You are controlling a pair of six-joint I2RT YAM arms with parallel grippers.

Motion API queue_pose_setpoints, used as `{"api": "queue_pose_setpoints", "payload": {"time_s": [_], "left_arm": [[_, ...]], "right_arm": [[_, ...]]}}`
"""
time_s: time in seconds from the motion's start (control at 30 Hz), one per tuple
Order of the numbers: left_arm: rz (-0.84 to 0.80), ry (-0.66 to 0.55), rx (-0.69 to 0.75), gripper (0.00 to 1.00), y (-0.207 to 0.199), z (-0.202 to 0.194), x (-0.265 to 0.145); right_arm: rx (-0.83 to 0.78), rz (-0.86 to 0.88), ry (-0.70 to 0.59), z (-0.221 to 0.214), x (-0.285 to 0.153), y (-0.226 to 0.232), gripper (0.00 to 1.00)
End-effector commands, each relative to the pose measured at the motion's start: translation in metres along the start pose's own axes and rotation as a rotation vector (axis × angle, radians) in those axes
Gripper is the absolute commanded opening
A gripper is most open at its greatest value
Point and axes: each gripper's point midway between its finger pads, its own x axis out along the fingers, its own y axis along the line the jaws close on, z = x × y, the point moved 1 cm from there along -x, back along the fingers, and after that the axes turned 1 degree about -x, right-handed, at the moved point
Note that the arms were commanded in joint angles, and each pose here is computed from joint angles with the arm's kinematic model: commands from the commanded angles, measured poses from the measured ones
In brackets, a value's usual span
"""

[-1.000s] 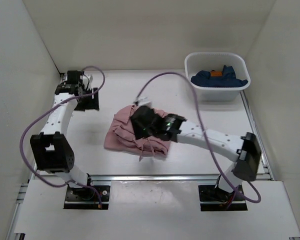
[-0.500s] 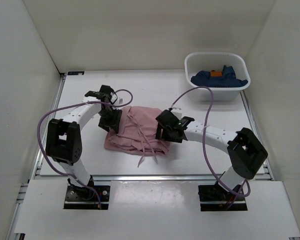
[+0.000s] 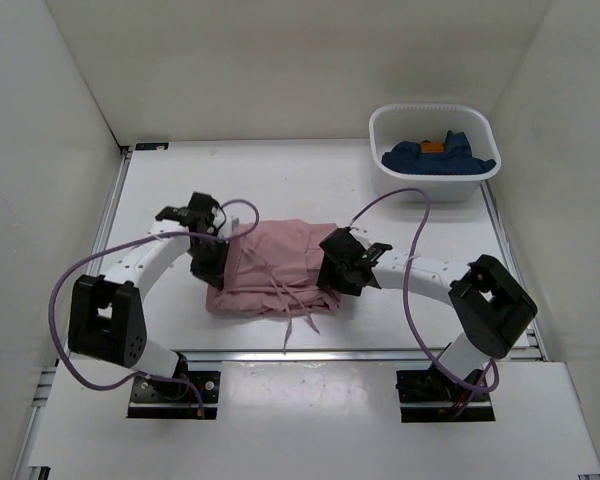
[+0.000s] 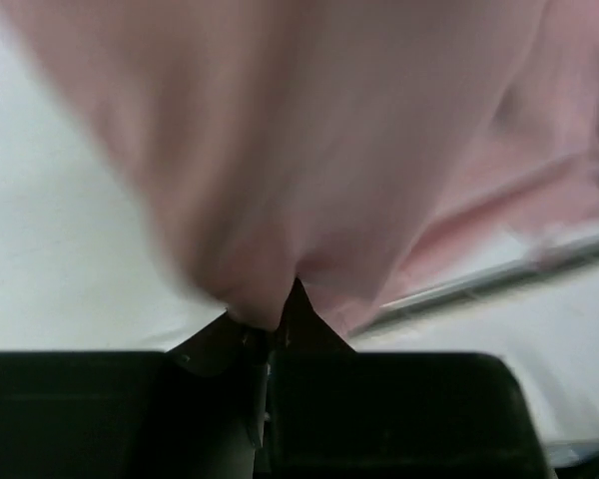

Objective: Fold and stack the trousers
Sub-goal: Fold the trousers

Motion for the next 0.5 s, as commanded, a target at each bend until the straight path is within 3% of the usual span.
{"api": "queue_pose_setpoints", "payload": {"time_s": [0.0, 0.13, 0.37, 0.4, 0.43, 0.47], "left_arm": [[0.173, 0.066, -0.006, 0.14, 0.039, -0.038, 0.045], [0.140, -0.007, 0.001, 0.27, 0.035, -0.025, 0.050], [0.160, -0.130, 0.014, 0.44, 0.033, -0.006, 0.025], [0.160, -0.160, 0.017, 0.48, 0.032, -0.003, 0.019], [0.175, -0.178, 0.018, 0.61, 0.034, -0.002, 0.015], [0.184, -0.193, 0.018, 0.66, 0.035, 0.000, 0.011]], "right_arm": [[-0.043, -0.034, 0.017, -0.006, -0.003, -0.014, 0.68], [-0.105, -0.035, -0.027, 0.007, -0.017, -0.014, 0.74], [-0.187, 0.018, -0.093, 0.032, -0.057, -0.006, 0.82], [-0.184, 0.022, -0.112, 0.037, -0.064, -0.003, 0.83], [-0.179, 0.023, -0.133, 0.041, -0.071, -0.005, 0.86], [-0.180, 0.016, -0.137, 0.045, -0.078, -0.009, 0.88]]}}
